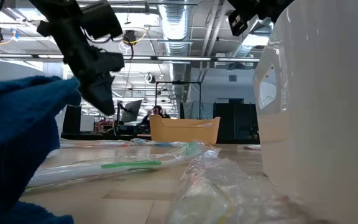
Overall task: Pick & Place Toothbrushes
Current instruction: Put the orange toothbrush into the right white bin
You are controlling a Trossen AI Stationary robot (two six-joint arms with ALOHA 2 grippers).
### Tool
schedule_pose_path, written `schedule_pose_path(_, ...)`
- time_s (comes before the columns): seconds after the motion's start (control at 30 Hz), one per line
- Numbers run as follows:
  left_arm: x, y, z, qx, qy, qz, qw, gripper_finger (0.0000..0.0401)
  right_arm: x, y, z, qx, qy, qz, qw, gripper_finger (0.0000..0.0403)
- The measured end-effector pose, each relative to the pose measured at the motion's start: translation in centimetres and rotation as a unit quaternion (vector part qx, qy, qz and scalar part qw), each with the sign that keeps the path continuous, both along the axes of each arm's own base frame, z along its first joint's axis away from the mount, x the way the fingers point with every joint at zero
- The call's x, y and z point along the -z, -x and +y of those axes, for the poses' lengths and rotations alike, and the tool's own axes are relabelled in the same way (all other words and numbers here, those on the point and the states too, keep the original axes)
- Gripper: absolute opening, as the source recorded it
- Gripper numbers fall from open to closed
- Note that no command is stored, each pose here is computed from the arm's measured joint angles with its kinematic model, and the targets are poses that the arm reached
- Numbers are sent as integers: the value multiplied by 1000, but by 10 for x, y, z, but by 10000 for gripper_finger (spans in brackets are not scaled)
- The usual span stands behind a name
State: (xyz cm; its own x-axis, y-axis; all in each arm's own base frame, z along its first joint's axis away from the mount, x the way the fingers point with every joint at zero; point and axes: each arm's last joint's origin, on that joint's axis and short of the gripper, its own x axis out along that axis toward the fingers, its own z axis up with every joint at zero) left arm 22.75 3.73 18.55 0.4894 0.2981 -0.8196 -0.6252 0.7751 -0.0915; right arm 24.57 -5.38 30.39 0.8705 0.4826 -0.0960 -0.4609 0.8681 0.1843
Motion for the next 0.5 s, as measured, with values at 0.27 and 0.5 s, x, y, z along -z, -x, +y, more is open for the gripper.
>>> schedule_pose_path(0.27,35,-8,-1,7,55,85,995,104,6,2,-3,2,-6,10,1000,108)
schedule_pose_path(0.5,49,-10,-1,4,58,117,991,104,6,1,0,-5,0,6,1000,108)
